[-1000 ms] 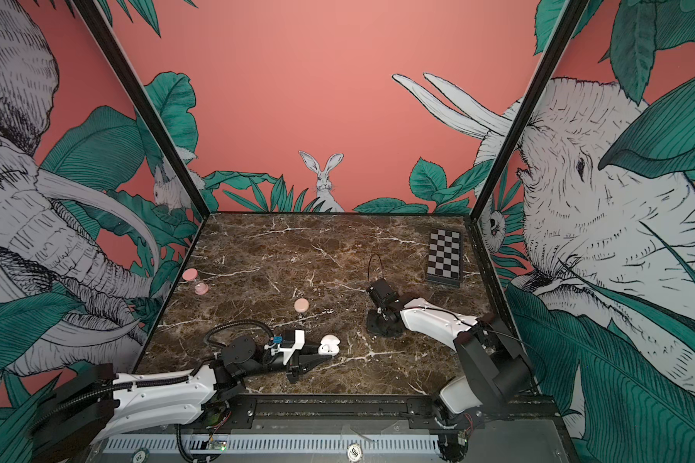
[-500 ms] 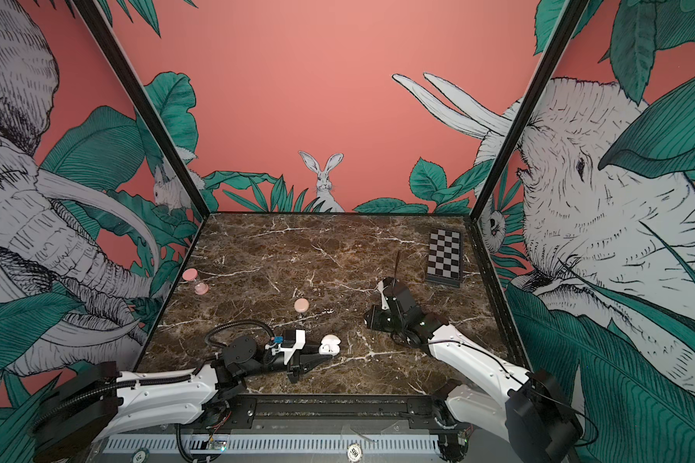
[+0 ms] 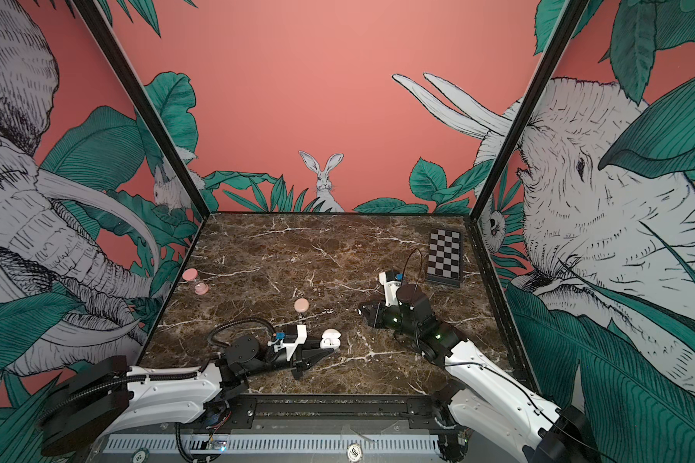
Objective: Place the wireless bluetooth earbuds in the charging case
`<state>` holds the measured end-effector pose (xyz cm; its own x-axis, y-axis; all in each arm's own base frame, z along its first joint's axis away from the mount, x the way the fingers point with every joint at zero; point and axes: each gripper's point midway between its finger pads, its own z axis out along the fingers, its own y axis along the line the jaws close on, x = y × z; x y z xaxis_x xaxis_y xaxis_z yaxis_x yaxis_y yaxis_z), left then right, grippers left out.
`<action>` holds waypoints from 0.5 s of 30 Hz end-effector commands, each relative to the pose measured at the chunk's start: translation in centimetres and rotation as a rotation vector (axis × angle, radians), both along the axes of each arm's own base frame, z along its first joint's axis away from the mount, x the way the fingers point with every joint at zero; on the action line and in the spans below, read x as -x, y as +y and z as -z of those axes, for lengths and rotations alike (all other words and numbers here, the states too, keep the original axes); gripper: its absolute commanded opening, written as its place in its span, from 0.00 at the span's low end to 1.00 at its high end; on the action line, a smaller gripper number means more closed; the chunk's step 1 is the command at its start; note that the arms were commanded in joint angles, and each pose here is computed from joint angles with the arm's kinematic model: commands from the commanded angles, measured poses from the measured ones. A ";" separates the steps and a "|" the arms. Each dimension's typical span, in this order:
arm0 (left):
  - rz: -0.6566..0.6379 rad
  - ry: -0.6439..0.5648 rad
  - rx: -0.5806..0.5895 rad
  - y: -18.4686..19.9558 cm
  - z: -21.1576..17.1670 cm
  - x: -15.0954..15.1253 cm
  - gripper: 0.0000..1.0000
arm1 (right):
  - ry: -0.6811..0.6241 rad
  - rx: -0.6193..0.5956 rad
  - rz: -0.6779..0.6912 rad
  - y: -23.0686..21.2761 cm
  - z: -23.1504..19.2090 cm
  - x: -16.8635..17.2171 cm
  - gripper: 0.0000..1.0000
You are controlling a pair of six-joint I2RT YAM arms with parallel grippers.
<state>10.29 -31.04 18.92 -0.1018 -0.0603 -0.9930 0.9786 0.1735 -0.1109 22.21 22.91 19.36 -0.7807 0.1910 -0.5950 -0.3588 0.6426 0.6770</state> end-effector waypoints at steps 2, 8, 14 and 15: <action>-0.074 0.007 0.095 -0.1 -2.6 -1.4 0.00 | -0.087 -0.076 -0.029 0.7 -4.1 0.3 0.11; -0.121 0.033 0.130 -0.3 -3.1 -2.5 0.00 | -0.114 -0.120 -0.055 1.3 -6.3 1.0 0.11; -0.148 0.055 0.157 -0.6 -3.4 -3.2 0.00 | -0.139 -0.171 -0.084 2.1 -8.0 1.7 0.11; -0.155 0.060 0.160 -0.5 -3.4 -3.4 0.00 | -0.140 -0.175 -0.089 2.2 -8.1 1.9 0.11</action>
<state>13.20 -31.60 19.55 -0.1553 -0.1340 -0.9787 0.9371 0.2936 -0.1889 20.65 24.52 24.36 -0.7461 0.2018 -0.6345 -0.4523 0.5458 0.7054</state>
